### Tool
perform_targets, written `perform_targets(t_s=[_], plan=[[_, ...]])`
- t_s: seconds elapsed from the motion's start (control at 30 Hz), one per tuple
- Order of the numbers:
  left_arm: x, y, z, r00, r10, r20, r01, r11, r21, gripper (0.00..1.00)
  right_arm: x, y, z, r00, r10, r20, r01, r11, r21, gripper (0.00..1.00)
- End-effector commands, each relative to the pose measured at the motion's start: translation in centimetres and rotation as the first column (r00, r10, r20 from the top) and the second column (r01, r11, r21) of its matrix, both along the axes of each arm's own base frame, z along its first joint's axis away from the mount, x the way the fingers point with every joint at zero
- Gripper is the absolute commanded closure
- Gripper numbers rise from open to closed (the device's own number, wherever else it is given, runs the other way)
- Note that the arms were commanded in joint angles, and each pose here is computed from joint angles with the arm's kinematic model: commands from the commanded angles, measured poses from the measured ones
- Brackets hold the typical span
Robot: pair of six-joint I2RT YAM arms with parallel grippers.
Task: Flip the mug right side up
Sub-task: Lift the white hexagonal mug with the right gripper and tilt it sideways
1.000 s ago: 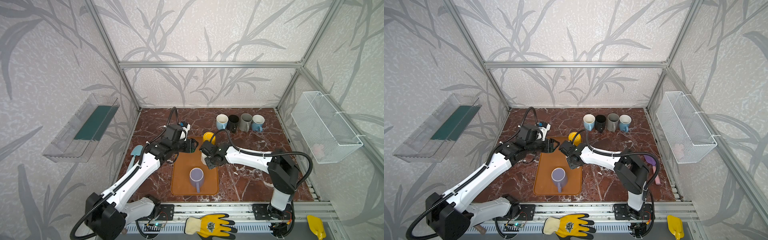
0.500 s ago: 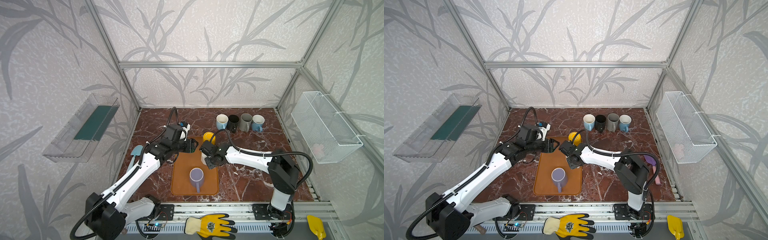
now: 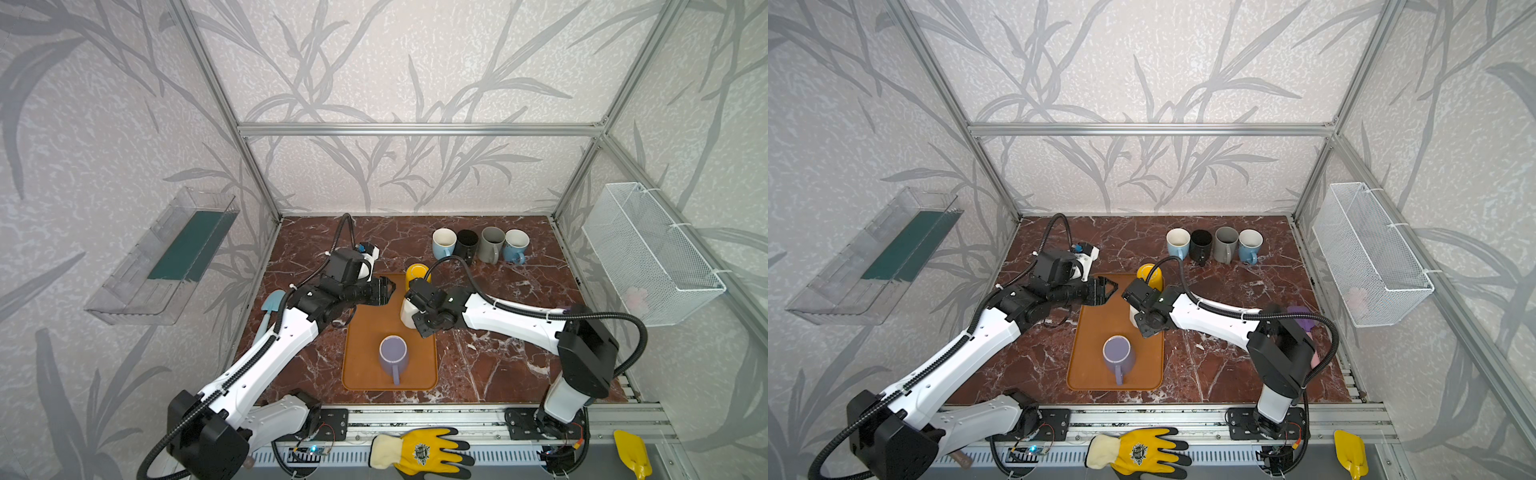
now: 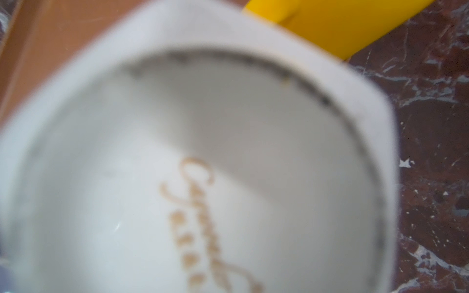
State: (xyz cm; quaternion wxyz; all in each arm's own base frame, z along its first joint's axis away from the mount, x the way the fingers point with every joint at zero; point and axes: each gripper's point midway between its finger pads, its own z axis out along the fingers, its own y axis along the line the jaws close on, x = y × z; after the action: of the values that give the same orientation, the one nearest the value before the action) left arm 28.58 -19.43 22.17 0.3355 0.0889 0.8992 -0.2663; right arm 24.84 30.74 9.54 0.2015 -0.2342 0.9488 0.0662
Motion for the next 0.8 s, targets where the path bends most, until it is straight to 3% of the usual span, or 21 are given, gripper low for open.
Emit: perform_targets(t_s=[0.0, 0.37, 0.77], plan=[[-0.2, 0.3, 1.0, 1.0, 0.004, 0.027, -0.004, 1.0, 0.006, 0.41, 1.0, 0.7, 3.2, 0.997, -0.01, 0.08, 0.002, 0.995, 0.099, 1.0], [-0.5, 0.8, 1.4, 0.999, 0.018, 0.039, -0.019, 1.0, 0.014, 0.41, 1.8, 0.8, 6.3, 0.995, -0.013, 0.104, -0.016, 0.961, 0.275, 1.0], [-0.5, 0.6, 2.5, 0.999, 0.019, 0.037, -0.019, 1.0, -0.008, 0.41, 3.7, 0.3, 11.8, 0.984, -0.031, 0.176, -0.066, 0.852, 0.52, 1.0]])
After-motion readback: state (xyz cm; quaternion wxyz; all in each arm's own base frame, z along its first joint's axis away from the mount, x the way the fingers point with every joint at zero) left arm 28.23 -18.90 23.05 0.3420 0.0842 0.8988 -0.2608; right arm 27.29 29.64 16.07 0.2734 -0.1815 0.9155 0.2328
